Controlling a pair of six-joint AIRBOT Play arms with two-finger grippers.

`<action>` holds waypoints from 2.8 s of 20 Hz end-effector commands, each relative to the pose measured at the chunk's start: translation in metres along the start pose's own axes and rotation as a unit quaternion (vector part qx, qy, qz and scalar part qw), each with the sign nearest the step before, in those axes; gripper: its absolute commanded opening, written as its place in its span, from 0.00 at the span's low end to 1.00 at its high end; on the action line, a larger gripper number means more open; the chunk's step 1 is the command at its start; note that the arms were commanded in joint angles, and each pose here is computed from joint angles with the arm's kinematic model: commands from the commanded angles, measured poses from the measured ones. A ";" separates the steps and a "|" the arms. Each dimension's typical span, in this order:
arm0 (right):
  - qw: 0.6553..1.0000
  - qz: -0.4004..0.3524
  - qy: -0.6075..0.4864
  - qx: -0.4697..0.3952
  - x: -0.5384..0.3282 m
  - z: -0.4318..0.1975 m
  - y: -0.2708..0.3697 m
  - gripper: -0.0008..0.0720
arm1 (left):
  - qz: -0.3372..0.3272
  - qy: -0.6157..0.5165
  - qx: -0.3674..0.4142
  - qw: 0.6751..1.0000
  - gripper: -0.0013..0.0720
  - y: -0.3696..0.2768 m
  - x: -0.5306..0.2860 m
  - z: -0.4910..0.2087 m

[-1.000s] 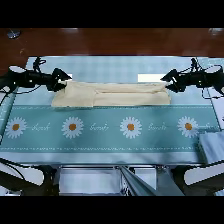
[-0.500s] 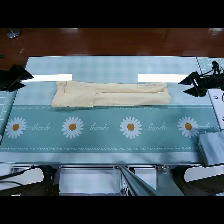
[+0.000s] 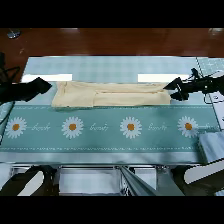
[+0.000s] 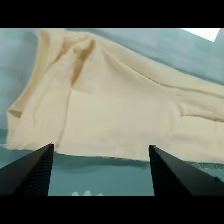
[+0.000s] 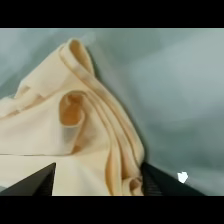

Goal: Fold the shirts.

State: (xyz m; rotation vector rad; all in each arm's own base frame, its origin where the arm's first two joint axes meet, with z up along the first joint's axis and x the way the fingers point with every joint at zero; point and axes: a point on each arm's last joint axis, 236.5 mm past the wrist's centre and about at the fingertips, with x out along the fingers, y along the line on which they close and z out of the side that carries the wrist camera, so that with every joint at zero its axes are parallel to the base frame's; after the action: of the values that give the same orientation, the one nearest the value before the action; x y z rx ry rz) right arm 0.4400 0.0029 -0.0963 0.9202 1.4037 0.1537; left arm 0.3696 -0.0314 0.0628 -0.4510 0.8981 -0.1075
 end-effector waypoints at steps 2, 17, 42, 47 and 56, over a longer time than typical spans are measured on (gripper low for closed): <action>0.998 -0.005 0.053 -0.041 0.027 -0.030 0.020 0.72 | -0.037 0.044 0.050 0.997 0.97 -0.046 0.017 -0.022; 0.968 -0.063 -0.139 -0.197 -0.162 -0.155 0.081 0.05 | -0.181 0.099 0.192 0.960 0.04 -0.243 0.100 -0.072; 0.954 0.031 -0.134 -0.266 -0.130 -0.208 0.180 0.05 | -0.256 0.250 0.157 0.921 0.04 -0.249 0.067 -0.036; 0.942 0.048 -0.066 -0.326 -0.064 -0.206 0.254 0.05 | -0.115 0.037 0.151 0.981 0.04 -0.130 -0.057 0.097; 0.936 0.052 0.011 -0.348 0.106 -0.193 0.325 0.05 | -0.088 -0.070 0.129 0.985 0.05 -0.092 -0.161 -0.017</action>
State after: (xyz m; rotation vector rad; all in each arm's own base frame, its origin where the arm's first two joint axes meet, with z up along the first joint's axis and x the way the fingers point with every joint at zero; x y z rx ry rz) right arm 0.4128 0.3286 0.0819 0.3880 1.1439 0.6769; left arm 0.3069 -0.0730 0.2348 -0.2829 0.7079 -0.3663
